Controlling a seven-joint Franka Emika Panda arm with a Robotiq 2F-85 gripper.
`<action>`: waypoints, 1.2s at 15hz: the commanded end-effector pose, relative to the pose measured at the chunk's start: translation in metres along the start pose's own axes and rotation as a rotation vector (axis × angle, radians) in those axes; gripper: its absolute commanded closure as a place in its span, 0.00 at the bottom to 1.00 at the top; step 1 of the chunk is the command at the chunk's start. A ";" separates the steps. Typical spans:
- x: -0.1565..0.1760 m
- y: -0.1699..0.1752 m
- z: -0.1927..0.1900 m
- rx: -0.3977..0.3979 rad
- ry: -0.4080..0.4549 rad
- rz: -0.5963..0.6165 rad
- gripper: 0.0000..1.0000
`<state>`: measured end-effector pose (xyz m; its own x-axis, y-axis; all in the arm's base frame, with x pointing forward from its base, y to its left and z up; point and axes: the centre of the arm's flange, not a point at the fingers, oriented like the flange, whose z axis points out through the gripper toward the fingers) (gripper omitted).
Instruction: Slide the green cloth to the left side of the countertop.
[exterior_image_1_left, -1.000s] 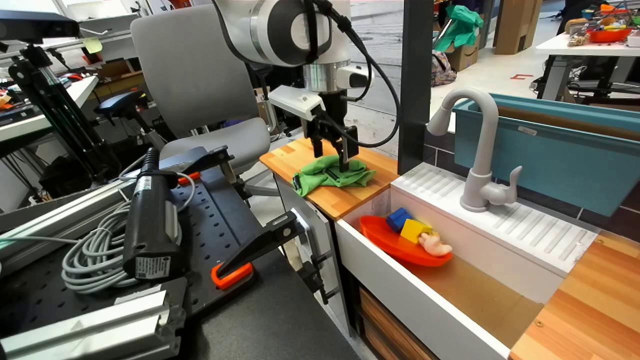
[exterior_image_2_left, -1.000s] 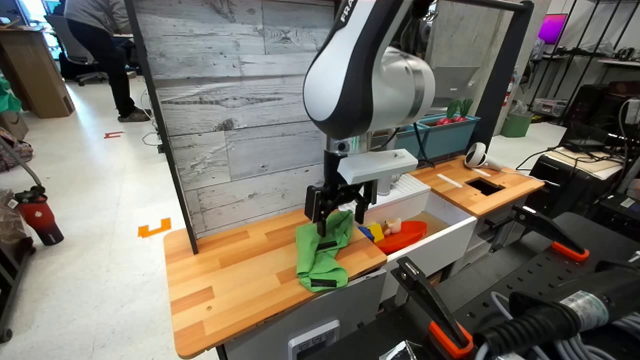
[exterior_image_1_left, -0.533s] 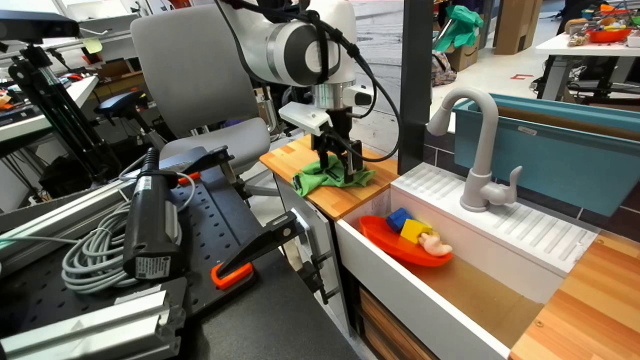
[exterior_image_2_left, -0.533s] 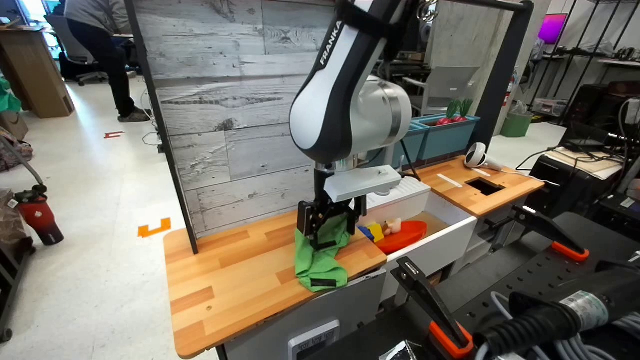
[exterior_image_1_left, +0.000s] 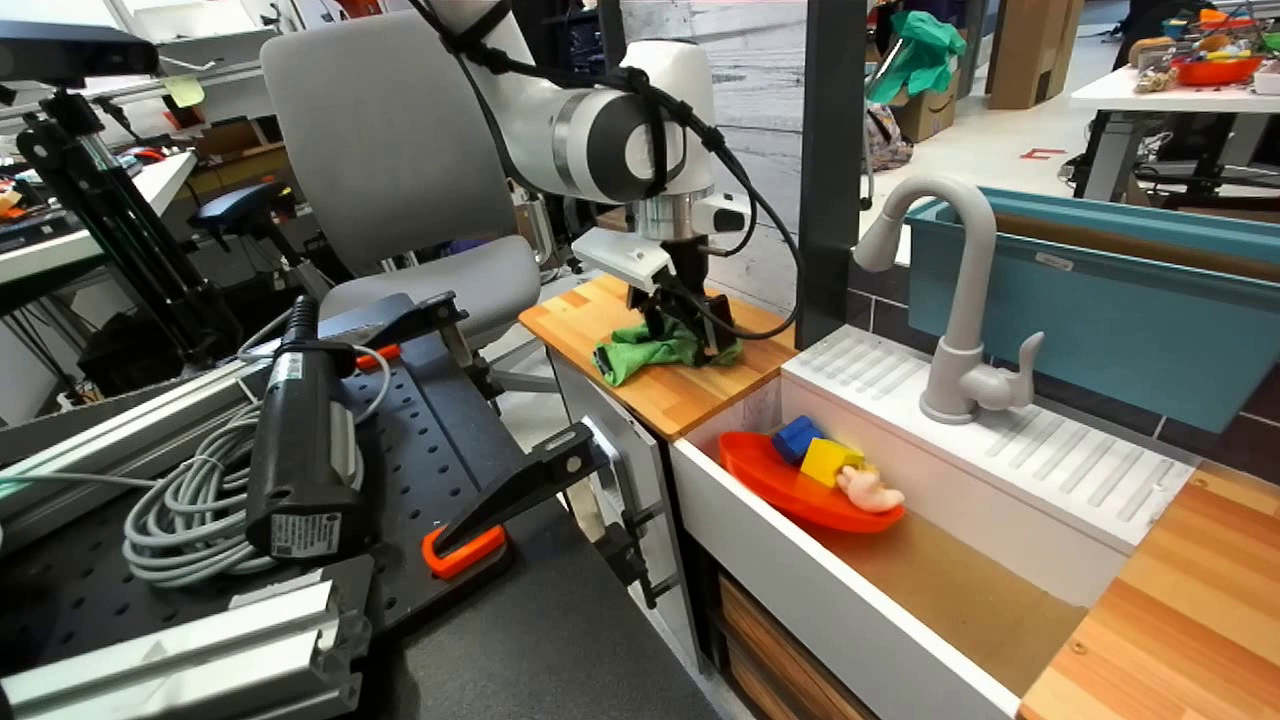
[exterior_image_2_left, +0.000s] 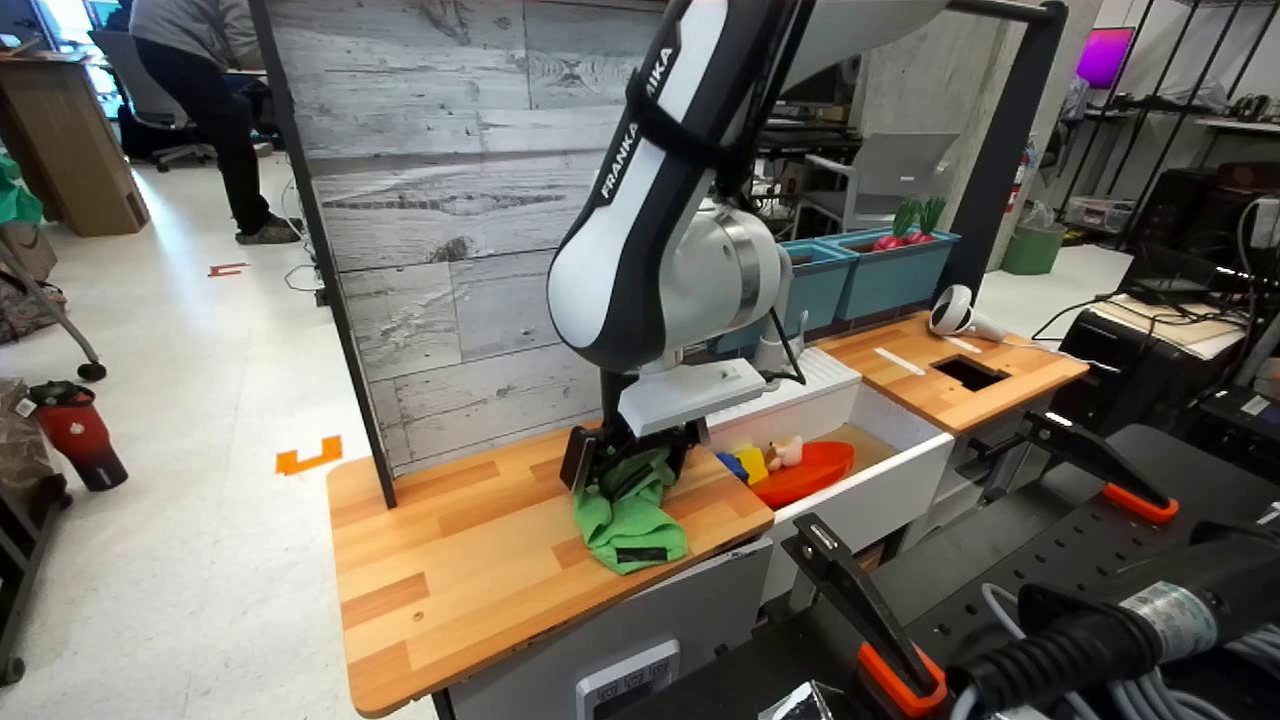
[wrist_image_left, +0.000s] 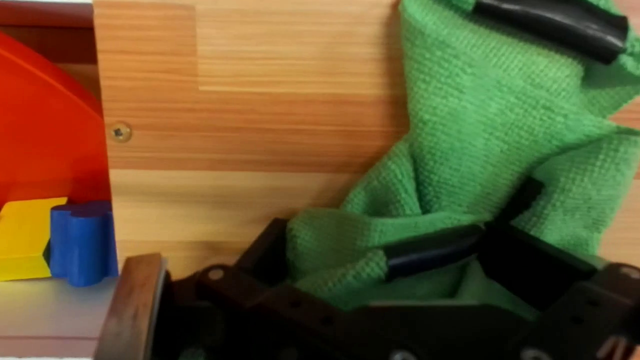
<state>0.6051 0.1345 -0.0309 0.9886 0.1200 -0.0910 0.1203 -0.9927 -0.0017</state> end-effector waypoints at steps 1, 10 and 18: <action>0.010 -0.023 0.028 -0.009 -0.004 -0.061 0.00; -0.003 -0.111 0.035 0.000 -0.010 -0.235 0.00; -0.013 -0.178 0.036 0.002 -0.017 -0.329 0.00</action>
<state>0.5691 0.2909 -0.0448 0.9116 0.4026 -0.0827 0.4013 -0.9154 -0.0320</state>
